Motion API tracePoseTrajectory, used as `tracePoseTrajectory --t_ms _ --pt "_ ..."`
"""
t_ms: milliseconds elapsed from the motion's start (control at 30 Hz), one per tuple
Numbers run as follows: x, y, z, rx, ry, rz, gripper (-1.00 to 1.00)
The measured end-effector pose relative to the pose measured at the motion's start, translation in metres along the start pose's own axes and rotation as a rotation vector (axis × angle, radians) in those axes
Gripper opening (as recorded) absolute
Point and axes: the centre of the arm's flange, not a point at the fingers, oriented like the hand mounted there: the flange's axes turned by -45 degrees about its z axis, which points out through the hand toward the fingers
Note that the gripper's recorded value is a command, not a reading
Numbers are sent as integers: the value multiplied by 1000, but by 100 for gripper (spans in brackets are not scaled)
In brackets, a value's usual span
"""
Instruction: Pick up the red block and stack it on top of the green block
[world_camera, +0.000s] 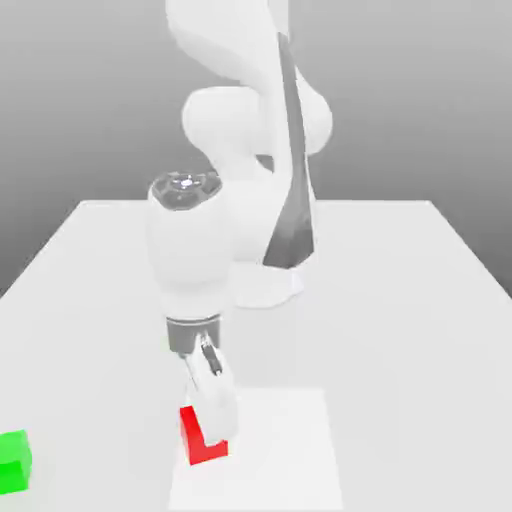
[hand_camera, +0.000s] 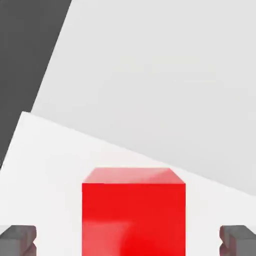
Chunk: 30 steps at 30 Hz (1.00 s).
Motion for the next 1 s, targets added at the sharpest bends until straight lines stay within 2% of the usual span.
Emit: tracePoseTrajectory --t_ms 233,433,800,933,967,1000 --pt "0 0 2 1 1 0 -100" --pt "5 0 -53 1 1 5 -100" --pt "213 38 -91 1 -3 175 -100" --pt "236 47 -52 1 1 189 -100" --pt "237 48 -40 1 1 190 100" --pt "237 48 -40 1 1 190 100"
